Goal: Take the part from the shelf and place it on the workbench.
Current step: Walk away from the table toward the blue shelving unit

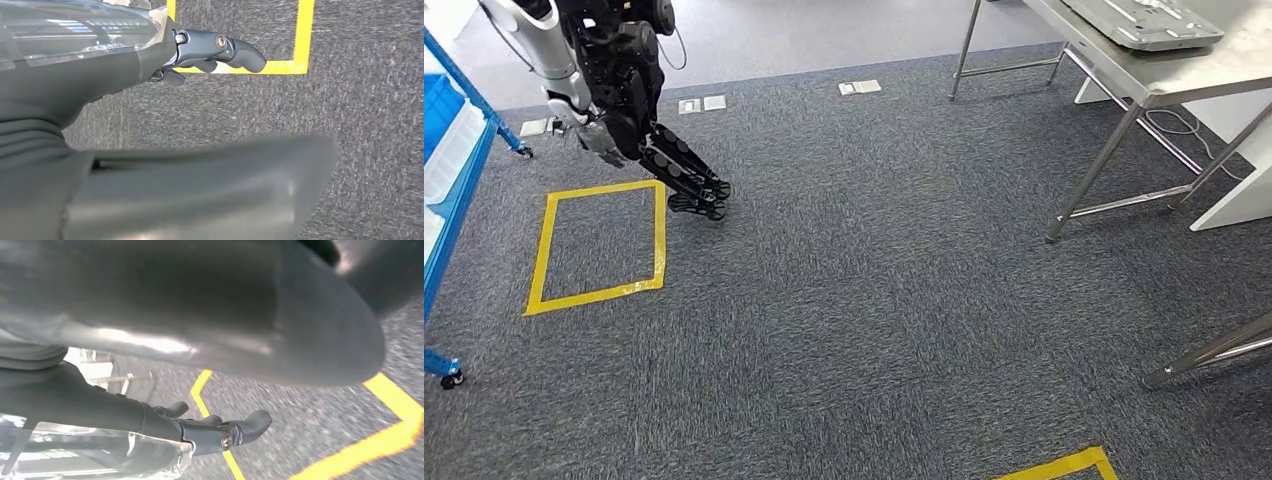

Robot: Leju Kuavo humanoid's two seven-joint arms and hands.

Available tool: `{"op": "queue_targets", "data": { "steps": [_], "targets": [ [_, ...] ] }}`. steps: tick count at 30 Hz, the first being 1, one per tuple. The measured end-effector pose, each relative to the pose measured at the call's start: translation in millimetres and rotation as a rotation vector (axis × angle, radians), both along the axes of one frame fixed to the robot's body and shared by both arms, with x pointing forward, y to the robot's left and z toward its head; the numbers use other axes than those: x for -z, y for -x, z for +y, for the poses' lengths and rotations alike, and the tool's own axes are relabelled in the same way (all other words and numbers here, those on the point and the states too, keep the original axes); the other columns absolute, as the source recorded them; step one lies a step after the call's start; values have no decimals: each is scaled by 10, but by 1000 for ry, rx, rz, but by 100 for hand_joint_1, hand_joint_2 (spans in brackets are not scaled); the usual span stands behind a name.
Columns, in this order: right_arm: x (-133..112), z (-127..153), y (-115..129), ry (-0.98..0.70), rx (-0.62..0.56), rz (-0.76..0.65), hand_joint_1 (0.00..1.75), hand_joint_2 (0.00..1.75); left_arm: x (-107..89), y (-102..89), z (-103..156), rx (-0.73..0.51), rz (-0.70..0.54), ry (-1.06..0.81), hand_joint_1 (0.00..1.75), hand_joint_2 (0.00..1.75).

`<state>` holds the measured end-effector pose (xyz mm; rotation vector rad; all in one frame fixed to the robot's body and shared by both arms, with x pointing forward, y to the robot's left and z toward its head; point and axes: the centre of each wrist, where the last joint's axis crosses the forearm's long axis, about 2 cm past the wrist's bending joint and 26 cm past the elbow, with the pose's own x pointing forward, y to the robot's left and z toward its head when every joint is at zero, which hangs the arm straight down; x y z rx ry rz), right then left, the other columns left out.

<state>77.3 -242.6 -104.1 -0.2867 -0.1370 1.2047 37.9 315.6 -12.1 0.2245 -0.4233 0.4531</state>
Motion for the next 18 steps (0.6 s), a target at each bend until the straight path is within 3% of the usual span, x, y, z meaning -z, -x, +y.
{"op": "queue_targets", "data": {
  "steps": [10,14,18],
  "targets": [
    [-11,18,-52,0,-19,-1,0,0,-70,32,-61,-5,-39,22,0,0],
    [-21,46,-91,-4,-37,-6,0,0,165,-187,-39,-119,-217,108,0,0],
    [-23,44,-101,-5,-39,-5,0,0,370,-320,-42,-130,-227,142,0,0]
  ]
}}
